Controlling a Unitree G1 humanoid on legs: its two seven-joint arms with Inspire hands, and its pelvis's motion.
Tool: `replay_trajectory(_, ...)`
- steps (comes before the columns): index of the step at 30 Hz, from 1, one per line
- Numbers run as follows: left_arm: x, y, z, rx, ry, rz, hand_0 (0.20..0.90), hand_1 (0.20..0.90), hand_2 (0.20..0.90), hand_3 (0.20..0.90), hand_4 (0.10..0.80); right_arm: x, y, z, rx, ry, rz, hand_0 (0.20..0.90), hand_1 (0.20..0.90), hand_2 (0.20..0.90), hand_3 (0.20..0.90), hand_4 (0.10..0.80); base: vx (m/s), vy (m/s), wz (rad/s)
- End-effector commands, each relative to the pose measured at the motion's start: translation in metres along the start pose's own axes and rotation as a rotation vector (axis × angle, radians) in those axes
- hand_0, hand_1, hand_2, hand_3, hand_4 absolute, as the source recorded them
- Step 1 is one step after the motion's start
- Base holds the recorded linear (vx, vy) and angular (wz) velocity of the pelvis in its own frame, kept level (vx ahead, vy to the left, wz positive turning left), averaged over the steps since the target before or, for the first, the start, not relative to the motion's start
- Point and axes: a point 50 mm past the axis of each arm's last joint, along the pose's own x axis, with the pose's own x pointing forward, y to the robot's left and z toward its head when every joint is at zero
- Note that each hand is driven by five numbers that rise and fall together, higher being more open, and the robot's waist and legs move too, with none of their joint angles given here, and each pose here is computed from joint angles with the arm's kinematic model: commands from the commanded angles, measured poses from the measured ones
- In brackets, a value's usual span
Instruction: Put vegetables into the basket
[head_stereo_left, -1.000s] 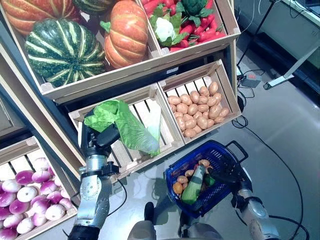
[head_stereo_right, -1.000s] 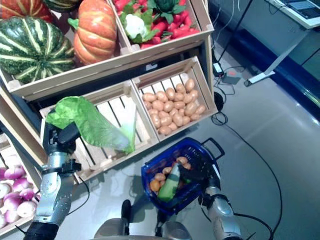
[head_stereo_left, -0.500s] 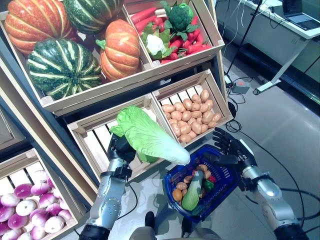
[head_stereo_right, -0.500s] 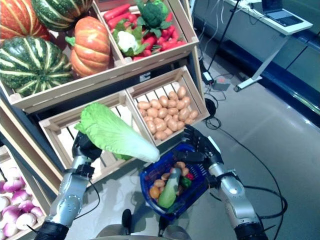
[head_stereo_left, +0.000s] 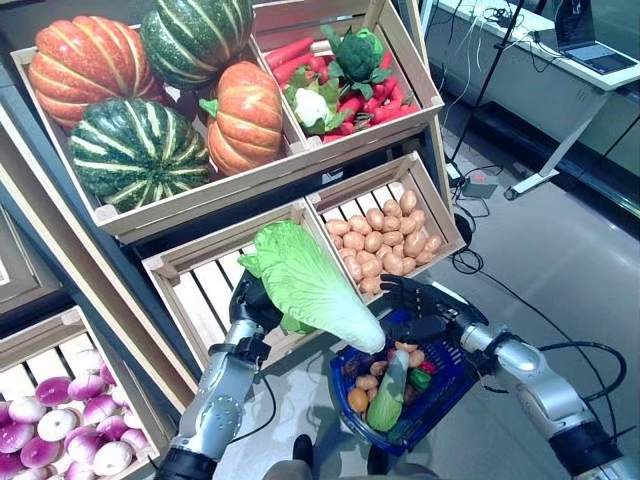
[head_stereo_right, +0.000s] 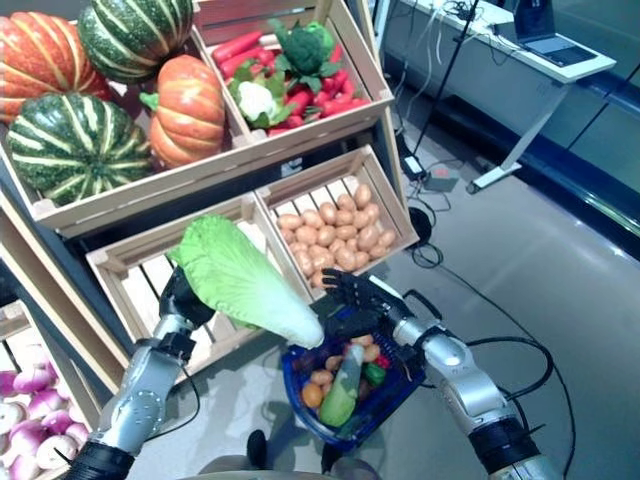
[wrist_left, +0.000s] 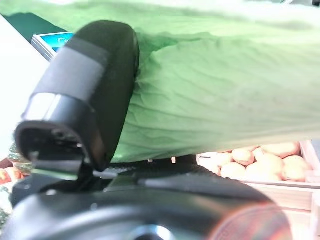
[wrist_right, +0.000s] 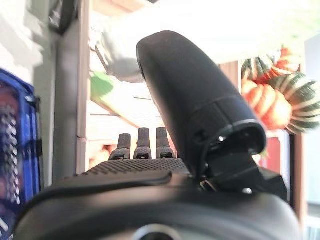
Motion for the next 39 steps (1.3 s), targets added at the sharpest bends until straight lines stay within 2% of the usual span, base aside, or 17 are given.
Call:
replay_trajectory(1, 0.027, -0.05, 0.019, -0.045, -0.102, -0.299, 0.3, 0.3, 0.3, 0.3, 0.4, 0.015, 0.021, 0.034, 0.017, -0.112, 0.23, 0.9, 0.9, 0.9, 0.9, 0.8, 0.0, 0.0, 0.0)
replay_trajectory(9, 0.025, -0.047, 0.016, -0.051, -0.082, -0.316, 0.3, 0.3, 0.3, 0.3, 0.4, 0.015, 0.029, 0.025, 0.042, 0.019, 0.4, 0.9, 0.9, 0.9, 0.9, 0.8, 0.0, 0.0, 0.0)
replay_trajectory(23, 0.022, -0.047, 0.01, -0.044, -0.036, -0.358, 0.3, 0.3, 0.3, 0.3, 0.4, 0.006, 0.034, 0.026, 0.069, 0.086, 0.586, 0.9, 0.9, 0.9, 0.9, 0.8, 0.0, 0.0, 0.0)
replay_trajectory(32, 0.019, -0.042, 0.009, -0.025, -0.022, -0.36, 0.3, 0.3, 0.3, 0.3, 0.4, -0.002, 0.026, 0.03, 0.064, 0.073, 0.549, 0.9, 0.9, 0.9, 0.9, 0.8, 0.0, 0.0, 0.0)
replay_trajectory(39, 0.015, -0.035, 0.019, -0.006, -0.041, -0.354, 0.3, 0.3, 0.3, 0.3, 0.4, -0.024, 0.0, 0.038, 0.074, 0.023, 0.399, 0.9, 0.9, 0.9, 0.9, 0.8, 0.0, 0.0, 0.0)
